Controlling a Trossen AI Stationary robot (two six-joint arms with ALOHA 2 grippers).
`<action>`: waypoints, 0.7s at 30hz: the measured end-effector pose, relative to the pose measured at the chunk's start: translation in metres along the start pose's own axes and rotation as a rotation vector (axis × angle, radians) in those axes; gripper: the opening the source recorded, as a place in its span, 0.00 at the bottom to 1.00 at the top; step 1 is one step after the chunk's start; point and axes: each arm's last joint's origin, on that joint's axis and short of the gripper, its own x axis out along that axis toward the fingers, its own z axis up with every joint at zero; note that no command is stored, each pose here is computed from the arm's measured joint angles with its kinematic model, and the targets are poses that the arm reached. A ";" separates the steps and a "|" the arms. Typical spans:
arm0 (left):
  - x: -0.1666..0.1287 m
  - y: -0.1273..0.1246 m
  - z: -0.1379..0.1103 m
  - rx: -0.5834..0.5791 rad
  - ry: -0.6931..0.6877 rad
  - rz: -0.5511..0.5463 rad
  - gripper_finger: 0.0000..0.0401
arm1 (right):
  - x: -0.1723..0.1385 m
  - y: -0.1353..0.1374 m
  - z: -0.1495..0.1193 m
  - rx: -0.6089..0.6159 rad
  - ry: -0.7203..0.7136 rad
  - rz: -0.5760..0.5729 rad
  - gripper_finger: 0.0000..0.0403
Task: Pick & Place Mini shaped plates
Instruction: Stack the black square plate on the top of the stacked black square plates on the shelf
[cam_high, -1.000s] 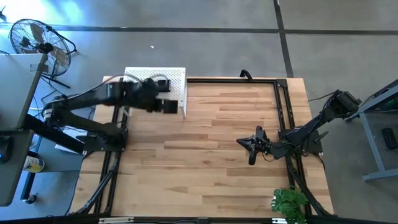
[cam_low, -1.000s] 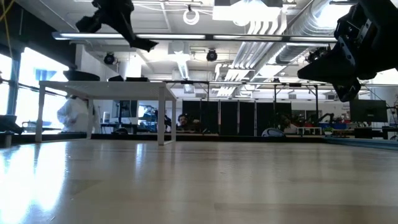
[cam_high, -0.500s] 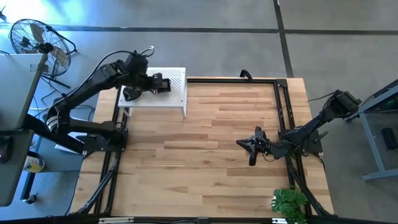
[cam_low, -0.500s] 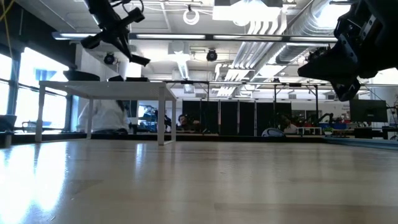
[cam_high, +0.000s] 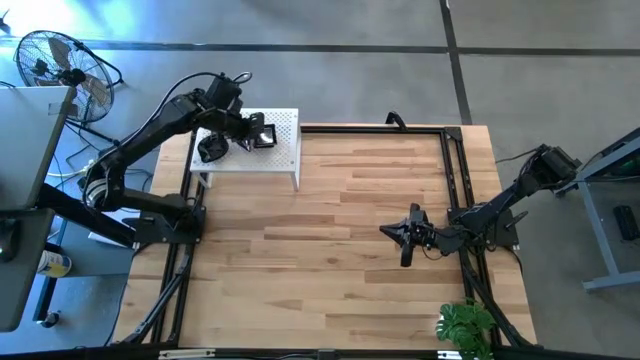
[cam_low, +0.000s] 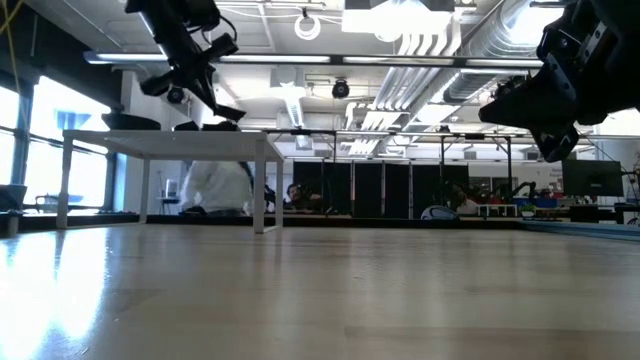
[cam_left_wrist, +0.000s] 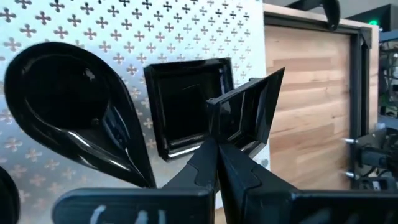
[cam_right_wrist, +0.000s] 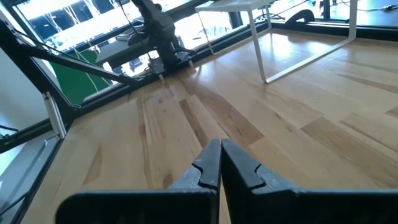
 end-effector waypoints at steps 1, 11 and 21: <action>0.001 0.001 0.001 0.003 0.006 0.001 0.00 | 0.000 0.000 0.000 0.000 0.000 0.000 0.00; 0.010 0.002 0.004 0.021 0.027 0.028 0.00 | 0.000 0.000 0.000 -0.007 -0.001 0.000 0.00; 0.010 0.004 0.007 0.015 0.022 0.029 0.13 | 0.000 0.000 0.000 -0.007 0.000 0.001 0.00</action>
